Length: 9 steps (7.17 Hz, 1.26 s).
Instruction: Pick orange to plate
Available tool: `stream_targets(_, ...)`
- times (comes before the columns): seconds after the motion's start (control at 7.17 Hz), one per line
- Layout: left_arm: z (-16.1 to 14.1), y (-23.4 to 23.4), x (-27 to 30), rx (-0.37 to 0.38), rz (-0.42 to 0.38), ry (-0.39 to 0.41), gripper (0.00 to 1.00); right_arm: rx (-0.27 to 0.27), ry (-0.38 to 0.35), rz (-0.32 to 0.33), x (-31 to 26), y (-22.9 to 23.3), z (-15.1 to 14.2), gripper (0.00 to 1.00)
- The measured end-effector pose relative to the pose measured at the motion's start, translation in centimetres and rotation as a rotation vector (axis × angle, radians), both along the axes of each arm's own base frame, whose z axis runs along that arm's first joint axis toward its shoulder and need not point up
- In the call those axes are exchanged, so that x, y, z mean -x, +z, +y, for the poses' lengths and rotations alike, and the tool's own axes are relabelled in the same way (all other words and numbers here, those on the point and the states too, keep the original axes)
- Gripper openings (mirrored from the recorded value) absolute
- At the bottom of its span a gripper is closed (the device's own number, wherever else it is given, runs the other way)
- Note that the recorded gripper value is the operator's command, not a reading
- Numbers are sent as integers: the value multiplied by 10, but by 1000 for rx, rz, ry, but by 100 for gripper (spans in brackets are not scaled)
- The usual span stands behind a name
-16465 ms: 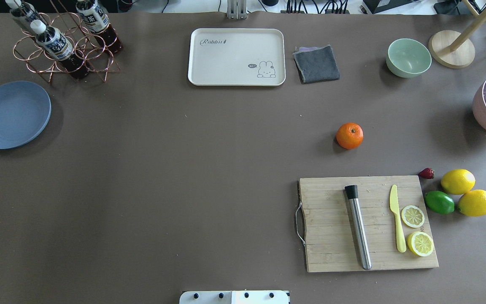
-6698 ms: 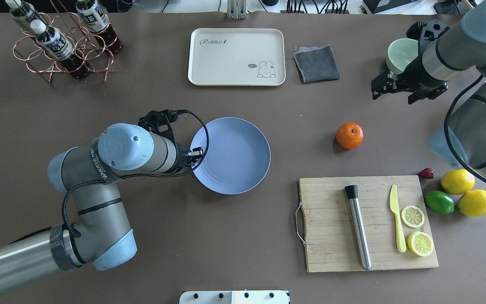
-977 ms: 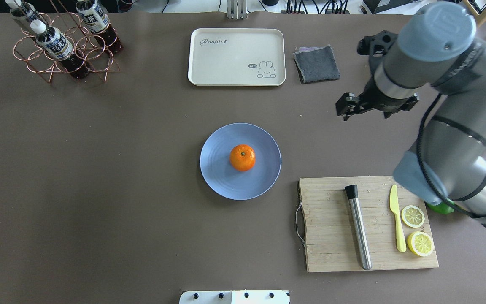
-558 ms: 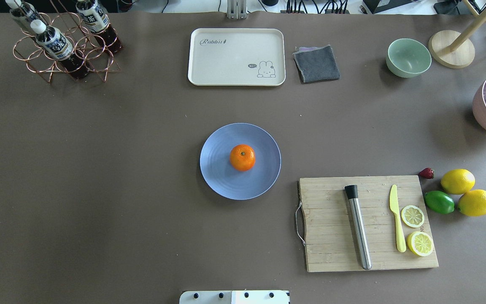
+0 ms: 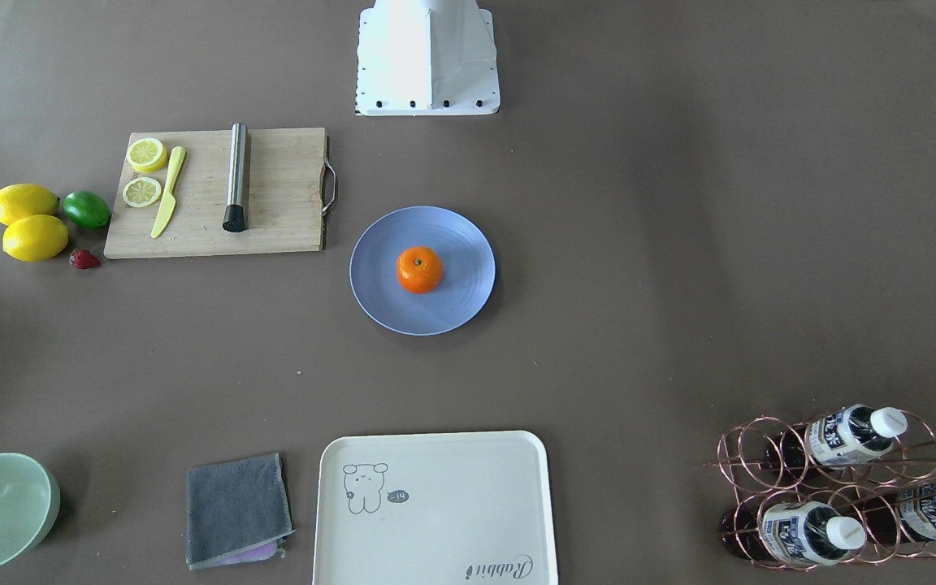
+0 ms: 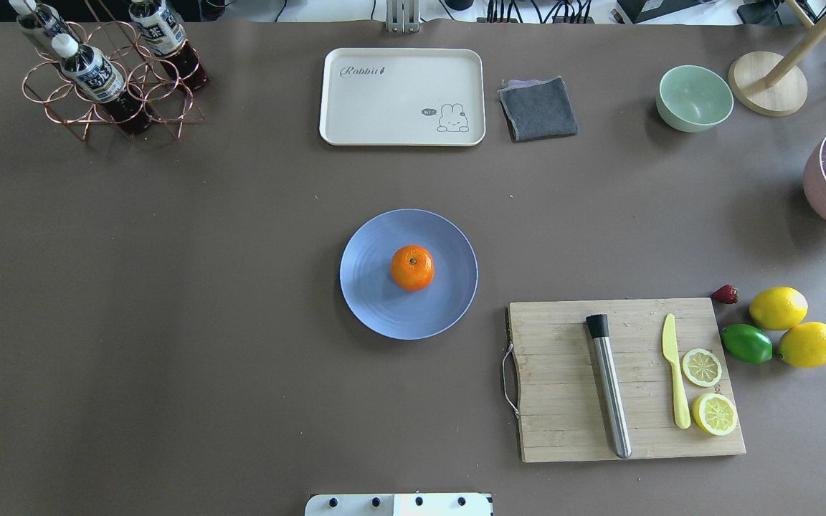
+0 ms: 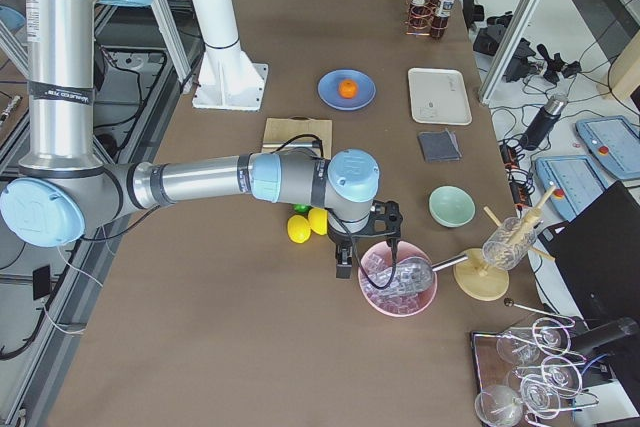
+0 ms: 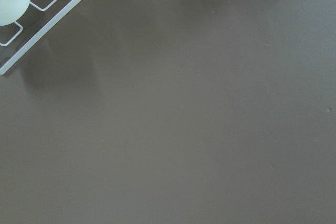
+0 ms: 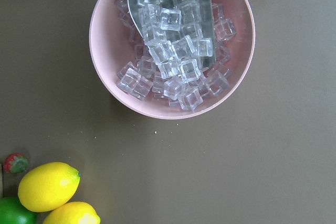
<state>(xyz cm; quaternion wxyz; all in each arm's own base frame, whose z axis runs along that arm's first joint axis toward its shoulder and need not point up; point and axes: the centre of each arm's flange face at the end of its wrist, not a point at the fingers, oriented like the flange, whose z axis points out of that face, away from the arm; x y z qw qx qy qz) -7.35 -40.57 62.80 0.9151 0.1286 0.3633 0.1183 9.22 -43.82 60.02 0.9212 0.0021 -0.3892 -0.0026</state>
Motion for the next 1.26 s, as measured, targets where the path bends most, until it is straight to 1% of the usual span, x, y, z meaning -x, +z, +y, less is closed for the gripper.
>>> stream_targets(0.42, -2, 0, 0, -2, 1, -1, 98, 6, 13, -2, -8, 5, 7, 100)
stream_targets(0.7, -6, -4, 0, -12, 0, -1, 98, -2, 29, -7, -14, 1, 8, 100)
stream_targets(0.98, -8, -9, 1, -26, -4, -2, 98, -10, 40, -10, -16, -6, 4, 100)
stream_targets(1.26, -10, -14, 3, -44, -5, -5, 98, -28, 48, -11, -16, -18, 1, 100)
